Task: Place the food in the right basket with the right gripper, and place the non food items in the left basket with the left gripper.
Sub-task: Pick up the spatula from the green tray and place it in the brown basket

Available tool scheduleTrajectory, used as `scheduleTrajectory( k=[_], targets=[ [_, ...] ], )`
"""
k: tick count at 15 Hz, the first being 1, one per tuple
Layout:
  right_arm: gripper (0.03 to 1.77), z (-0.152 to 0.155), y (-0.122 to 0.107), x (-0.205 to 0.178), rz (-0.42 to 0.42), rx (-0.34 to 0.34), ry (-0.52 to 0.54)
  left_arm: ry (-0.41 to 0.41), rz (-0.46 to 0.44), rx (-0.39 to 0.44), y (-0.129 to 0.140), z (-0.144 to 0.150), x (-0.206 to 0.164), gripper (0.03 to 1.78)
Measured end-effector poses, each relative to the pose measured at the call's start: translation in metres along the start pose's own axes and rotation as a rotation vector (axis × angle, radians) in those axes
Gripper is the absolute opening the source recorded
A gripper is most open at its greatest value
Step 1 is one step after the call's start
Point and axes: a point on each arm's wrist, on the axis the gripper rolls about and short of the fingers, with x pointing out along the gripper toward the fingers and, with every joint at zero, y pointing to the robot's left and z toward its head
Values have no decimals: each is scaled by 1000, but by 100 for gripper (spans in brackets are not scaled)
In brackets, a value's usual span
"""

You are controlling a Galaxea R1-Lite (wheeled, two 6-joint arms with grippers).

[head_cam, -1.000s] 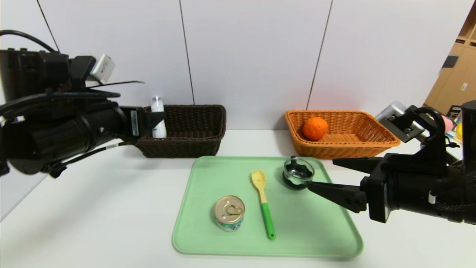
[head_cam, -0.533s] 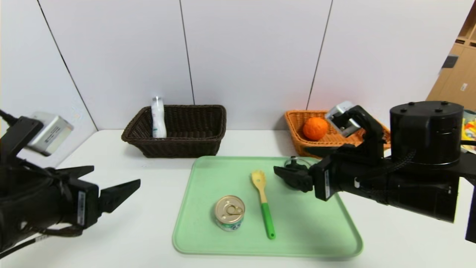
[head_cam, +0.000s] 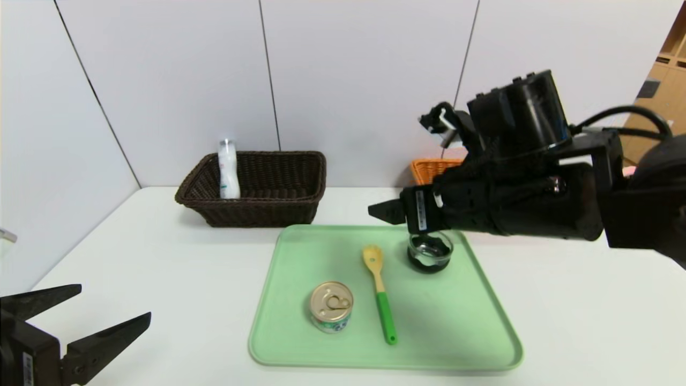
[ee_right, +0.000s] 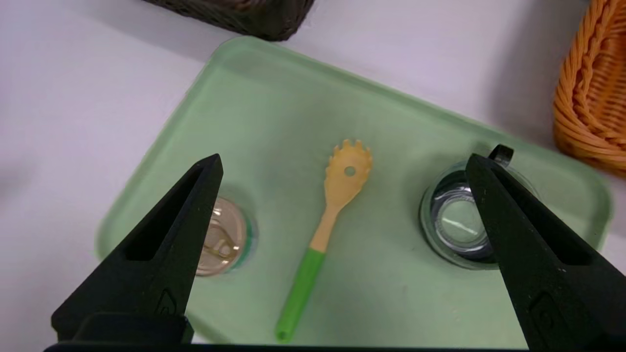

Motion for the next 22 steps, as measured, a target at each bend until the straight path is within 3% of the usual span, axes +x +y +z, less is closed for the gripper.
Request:
scheduleTrajectory(
  k=[3, 5, 9, 11, 17, 22],
  targets=[
    [171, 33, 22, -8, -17, 134, 124, -11, 0, -4, 3, -5, -10, 169],
    [171, 37, 33, -6, -68, 176, 259, -31, 4, -9, 4, -5, -14, 169],
    [171, -5, 39, 33, -305, 161, 574, -53, 3, -12, 5, -3, -19, 169],
    [171, -20, 38, 45, -354, 143, 674, -60, 2, -14, 5, -3, -20, 169],
    [171, -29, 40, 64, -358, 209, 709, -77, 0, -16, 7, -6, -25, 169],
    [171, -32, 41, 69, -368, 207, 708, -86, 0, -16, 7, -5, -27, 169]
  ],
)
